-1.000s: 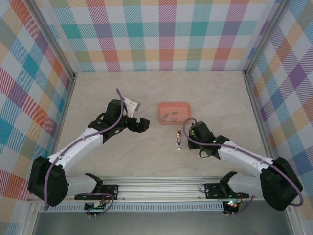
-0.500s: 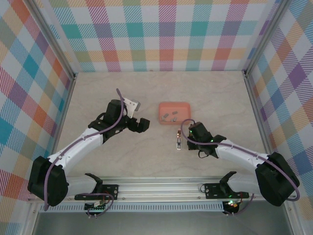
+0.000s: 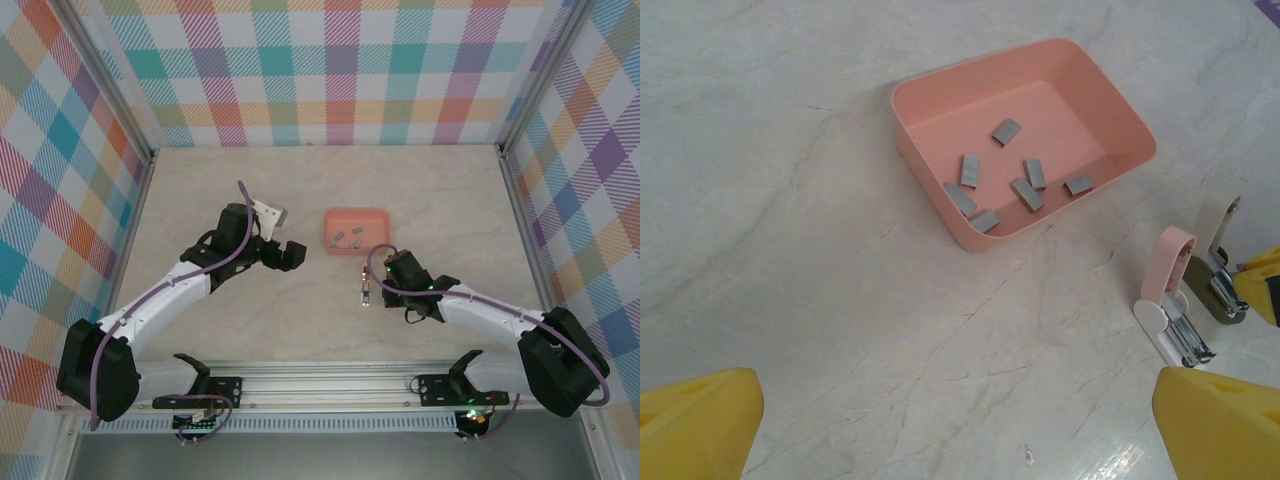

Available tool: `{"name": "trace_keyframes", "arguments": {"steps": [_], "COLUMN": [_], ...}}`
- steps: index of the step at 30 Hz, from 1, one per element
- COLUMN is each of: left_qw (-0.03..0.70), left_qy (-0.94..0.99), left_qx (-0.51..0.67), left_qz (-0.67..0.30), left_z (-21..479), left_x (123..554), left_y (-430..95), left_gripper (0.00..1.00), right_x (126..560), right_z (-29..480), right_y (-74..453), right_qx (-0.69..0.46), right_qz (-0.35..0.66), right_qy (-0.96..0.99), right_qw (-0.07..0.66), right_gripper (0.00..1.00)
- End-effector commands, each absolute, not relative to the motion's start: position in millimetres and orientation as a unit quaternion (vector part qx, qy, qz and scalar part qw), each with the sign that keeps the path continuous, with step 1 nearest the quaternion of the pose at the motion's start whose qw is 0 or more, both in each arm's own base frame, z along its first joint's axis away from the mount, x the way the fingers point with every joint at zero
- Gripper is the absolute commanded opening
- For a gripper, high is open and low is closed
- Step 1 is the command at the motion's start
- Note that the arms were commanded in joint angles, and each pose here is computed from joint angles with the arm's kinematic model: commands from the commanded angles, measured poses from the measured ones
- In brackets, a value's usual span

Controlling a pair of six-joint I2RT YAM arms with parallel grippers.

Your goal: Load the staples into the stapler

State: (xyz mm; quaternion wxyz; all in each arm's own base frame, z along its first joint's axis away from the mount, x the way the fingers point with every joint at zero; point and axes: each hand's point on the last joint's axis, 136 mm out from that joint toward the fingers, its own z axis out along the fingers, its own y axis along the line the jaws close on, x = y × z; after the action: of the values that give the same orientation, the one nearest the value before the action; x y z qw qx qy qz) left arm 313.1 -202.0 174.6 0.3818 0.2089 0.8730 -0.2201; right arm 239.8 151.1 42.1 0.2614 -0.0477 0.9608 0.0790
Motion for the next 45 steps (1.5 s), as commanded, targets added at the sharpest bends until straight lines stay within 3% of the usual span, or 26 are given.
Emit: {"name": "trace_keyframes", "arguments": {"steps": [1,25,45], "left_qw": [0.396,0.394,0.395], "left_qy": [0.862,0.863,0.862], "left_qx": [0.212,0.212,0.213], "left_qz": [-0.234,-0.235,-0.235], "left_z": [191,190,192], "left_x": [318,318,318], "left_y": [-210,-210,-210], "left_gripper": [1.00,1.00,1.00], "right_x": [242,245,244], "right_z": [44,63,46], "right_y": [153,158,159], "right_qx": [-0.050,-0.056,-0.055], "right_qz": [0.075,0.088,0.077], "right_qy": [0.960,0.951,0.960], "right_qw": [0.265,0.290,0.264], "right_gripper": [0.16,0.15,0.15]}}
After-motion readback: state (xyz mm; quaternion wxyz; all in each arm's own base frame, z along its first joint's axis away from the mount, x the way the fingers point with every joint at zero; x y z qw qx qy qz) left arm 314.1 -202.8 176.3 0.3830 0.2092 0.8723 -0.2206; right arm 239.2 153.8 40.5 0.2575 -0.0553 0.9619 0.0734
